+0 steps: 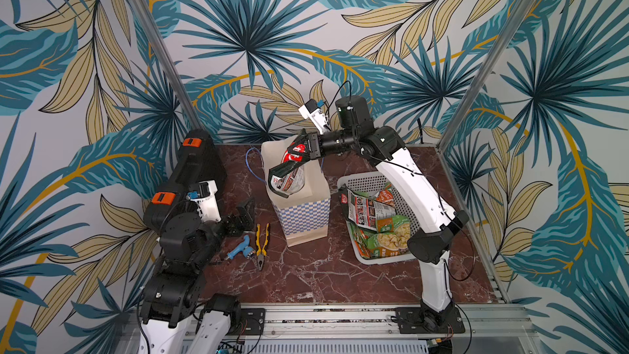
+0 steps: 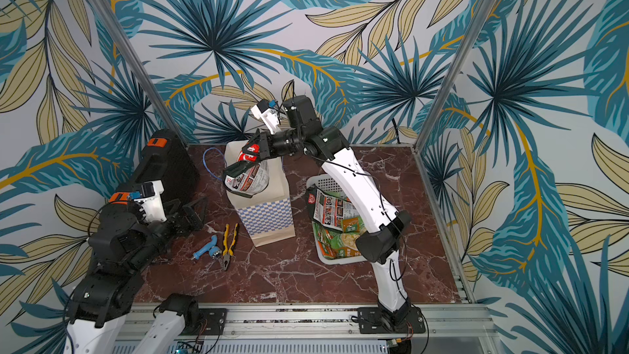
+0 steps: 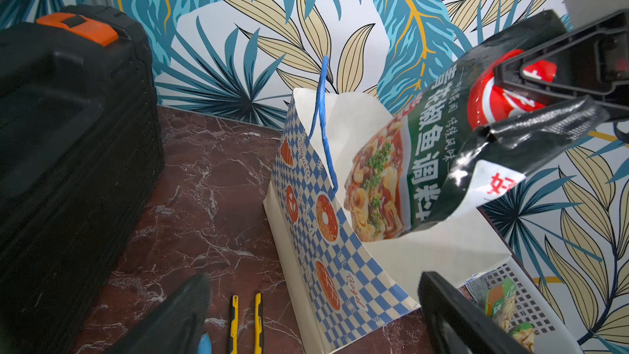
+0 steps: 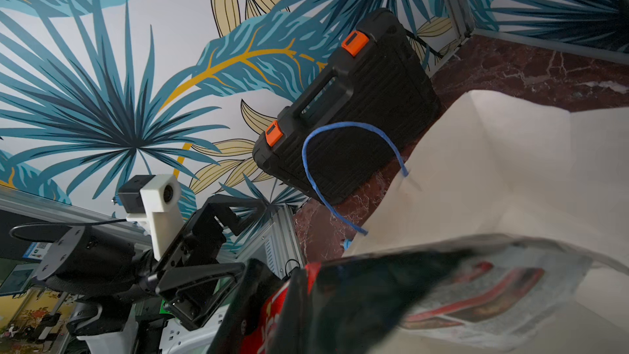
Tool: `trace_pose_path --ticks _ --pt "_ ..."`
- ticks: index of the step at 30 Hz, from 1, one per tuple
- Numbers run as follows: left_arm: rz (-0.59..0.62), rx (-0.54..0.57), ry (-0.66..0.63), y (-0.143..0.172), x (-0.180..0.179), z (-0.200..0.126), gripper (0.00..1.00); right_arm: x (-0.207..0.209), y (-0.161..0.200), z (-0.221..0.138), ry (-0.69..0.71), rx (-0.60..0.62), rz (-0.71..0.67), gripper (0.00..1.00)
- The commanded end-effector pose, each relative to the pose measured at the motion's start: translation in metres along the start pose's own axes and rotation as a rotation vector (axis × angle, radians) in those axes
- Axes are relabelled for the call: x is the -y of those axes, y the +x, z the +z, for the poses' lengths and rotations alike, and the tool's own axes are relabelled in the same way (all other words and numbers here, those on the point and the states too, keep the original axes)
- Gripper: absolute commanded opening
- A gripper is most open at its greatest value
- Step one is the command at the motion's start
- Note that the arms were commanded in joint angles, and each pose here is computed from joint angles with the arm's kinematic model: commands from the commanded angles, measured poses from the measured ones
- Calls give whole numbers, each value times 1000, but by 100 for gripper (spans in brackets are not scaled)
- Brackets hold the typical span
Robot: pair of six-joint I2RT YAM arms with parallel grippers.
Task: Place the condiment packets inside the bag
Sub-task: Place the condiment packet in the paper bag.
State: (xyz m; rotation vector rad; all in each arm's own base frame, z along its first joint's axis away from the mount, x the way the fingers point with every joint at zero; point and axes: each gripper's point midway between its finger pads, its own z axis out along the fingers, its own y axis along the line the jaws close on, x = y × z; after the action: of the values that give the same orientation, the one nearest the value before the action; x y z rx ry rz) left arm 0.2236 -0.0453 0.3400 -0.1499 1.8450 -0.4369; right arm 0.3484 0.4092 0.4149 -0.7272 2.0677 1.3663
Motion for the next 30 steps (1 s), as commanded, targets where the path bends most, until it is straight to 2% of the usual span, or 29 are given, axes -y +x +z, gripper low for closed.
trace_pose_path --ticks 1,3,8,10,23,30 --pt "9 -14 -22 7 -7 4 100 7 10 5 8 -27 -20 0" --pt "10 -14 -22 7 -7 4 100 15 17 8 30 -49 -5 9" --pt "11 -14 -23 7 -7 3 100 20 21 0 92 -55 4 45" --pt "11 -13 -23 7 -7 3 100 17 20 -7 112 -44 -7 52" --pt "10 -27 -31 10 -9 6 100 -7 14 -75 280 35 -87 74" --pt "0 -24 -50 11 -12 4 100 2 38 -119 441 85 -101 92"
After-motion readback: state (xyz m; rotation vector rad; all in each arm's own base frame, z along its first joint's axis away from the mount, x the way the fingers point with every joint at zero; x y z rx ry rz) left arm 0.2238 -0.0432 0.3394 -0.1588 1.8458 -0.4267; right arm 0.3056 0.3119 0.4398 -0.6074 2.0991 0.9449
